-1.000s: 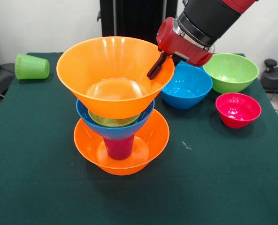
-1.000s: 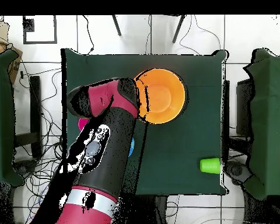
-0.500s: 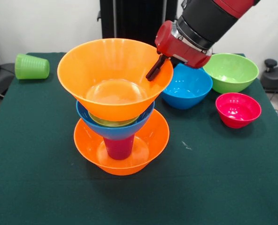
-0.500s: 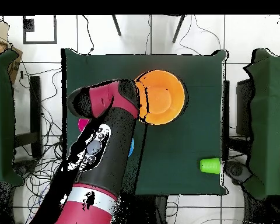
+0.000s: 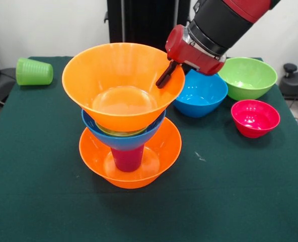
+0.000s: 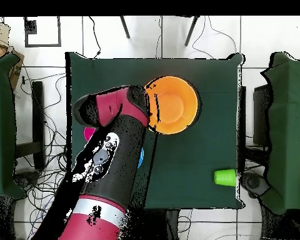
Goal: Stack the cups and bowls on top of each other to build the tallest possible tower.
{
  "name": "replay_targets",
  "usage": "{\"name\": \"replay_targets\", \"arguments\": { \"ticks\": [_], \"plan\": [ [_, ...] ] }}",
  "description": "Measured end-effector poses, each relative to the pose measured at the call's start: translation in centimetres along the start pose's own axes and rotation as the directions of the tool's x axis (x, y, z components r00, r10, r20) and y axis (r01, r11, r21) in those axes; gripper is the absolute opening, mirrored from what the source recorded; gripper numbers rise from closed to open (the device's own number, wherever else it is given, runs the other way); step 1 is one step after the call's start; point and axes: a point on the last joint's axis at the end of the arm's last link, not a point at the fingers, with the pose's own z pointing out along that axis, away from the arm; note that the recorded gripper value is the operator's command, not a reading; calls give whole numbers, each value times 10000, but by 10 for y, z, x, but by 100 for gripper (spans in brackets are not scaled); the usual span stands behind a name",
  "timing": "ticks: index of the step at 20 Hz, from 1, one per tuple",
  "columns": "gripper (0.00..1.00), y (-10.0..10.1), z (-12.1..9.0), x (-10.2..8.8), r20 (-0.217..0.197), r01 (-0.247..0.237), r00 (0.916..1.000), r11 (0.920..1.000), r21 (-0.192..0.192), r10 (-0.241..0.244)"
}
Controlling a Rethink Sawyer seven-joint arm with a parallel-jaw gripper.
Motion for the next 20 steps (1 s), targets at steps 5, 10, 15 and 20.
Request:
{"name": "replay_targets", "arguments": {
  "ticks": [5, 10, 15, 20],
  "plan": [
    [0, 3, 6, 2, -87, 54, 9999, 10000, 12, -54],
    [0, 7, 13, 4, -198, 121, 9997, 9999, 27, -120],
    [0, 9, 16, 5, -251, 153, 9996, 9999, 36, -152],
    [0, 8, 16, 5, -255, 149, 9996, 9999, 46, -148]
  ]
}}
